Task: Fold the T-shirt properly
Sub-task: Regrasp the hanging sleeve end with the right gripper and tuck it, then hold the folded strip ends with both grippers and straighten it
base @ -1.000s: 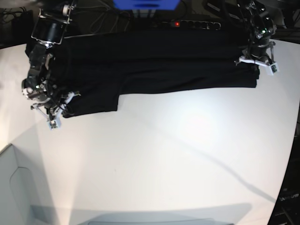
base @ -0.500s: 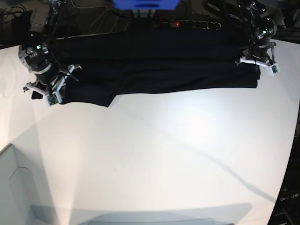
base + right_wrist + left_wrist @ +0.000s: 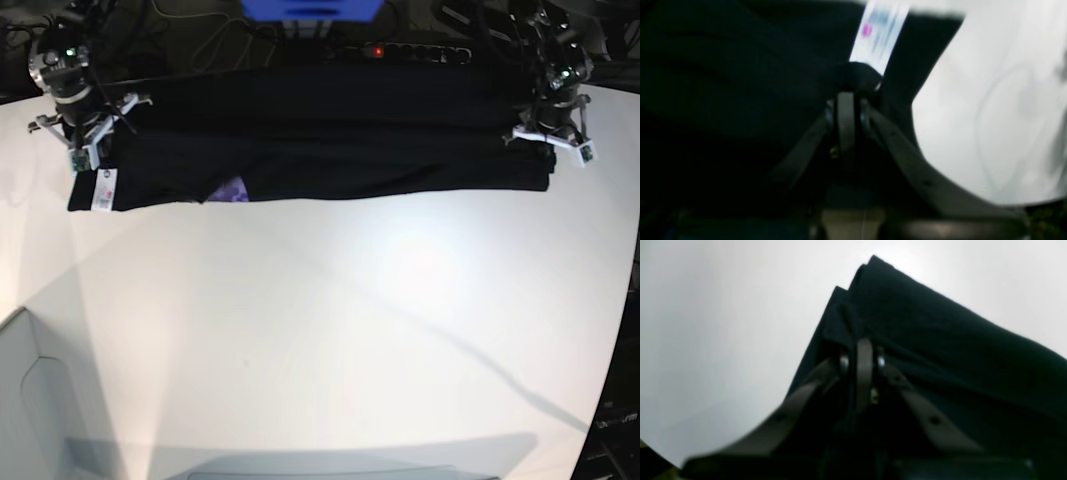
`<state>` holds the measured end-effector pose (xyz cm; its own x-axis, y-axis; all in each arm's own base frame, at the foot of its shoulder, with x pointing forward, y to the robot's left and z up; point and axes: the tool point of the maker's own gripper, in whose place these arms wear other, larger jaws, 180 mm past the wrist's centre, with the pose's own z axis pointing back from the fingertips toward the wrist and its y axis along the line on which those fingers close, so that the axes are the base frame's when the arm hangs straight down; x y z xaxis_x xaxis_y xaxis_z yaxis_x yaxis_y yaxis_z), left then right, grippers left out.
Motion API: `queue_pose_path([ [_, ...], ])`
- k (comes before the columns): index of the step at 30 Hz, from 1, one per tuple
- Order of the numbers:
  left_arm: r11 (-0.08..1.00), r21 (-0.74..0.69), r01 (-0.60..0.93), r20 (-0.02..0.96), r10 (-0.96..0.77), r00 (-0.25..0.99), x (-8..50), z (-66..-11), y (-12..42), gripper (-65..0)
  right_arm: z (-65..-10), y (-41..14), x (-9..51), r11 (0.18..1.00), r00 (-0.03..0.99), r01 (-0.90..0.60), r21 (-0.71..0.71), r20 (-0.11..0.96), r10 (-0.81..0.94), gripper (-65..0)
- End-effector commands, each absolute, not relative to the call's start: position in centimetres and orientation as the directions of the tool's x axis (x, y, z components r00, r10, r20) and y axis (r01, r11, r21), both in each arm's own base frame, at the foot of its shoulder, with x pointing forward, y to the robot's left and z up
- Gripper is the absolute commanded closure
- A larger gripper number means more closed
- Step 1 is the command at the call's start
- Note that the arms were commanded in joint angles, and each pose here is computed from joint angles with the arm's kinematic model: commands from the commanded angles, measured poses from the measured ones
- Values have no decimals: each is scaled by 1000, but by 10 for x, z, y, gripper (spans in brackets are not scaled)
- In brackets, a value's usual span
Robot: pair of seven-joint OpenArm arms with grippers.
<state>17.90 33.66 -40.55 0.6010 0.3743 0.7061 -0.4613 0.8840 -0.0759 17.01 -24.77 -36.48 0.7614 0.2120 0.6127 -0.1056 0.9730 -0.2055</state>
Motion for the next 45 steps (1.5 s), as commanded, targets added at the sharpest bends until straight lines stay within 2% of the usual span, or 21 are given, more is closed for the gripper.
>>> queue_pose_path([
  [1, 886, -54, -461, 730, 350, 587, 182, -396, 345, 0, -356, -251, 174, 969, 739, -108, -224, 634, 229, 0],
  [9, 887, -53, -460, 731, 348, 587, 182, -395, 345, 0, -361, -256, 158, 968, 764, -104, -227, 605, 224, 0],
  [18, 887, -51, -460, 728, 348, 591, 180, -396, 345, 0, -349, -273, 171, 968, 734, -31, -247, 652, 190, 0],
  [20, 887, -50, -459, 727, 348, 592, 179, -396, 345, 0, -350, -272, 171, 969, 734, -32, -245, 652, 189, -26],
  [24, 890, -43, -454, 735, 336, 589, 178, -391, 345, -90, -350, -272, 171, 969, 734, -33, -244, 652, 190, -149],
  [28, 901, -36, -432, 757, 307, 577, 181, -376, 339, -243, -349, -272, 172, 969, 731, -32, -245, 656, 190, -272],
  [30, 906, -29, -423, 767, 291, 572, 180, -369, 337, -296, -347, -274, 172, 968, 727, -27, -249, 660, 190, -312],
  [33, 913, -21, -408, 773, 274, 572, 179, -363, 334, -335, -348, -272, 173, 969, 725, -30, -246, 662, 191, -325],
  [37, 915, -10, -402, 775, 262, 576, 175, -359, 333, -354, -352, -262, 171, 977, 727, -17, -214, 668, 159, -327],
  [45, 908, 10, -419, 772, 259, 580, 167, -358, 342, -422, -366, -221, 172, 988, 731, -84, -128, 666, 148, -328],
])
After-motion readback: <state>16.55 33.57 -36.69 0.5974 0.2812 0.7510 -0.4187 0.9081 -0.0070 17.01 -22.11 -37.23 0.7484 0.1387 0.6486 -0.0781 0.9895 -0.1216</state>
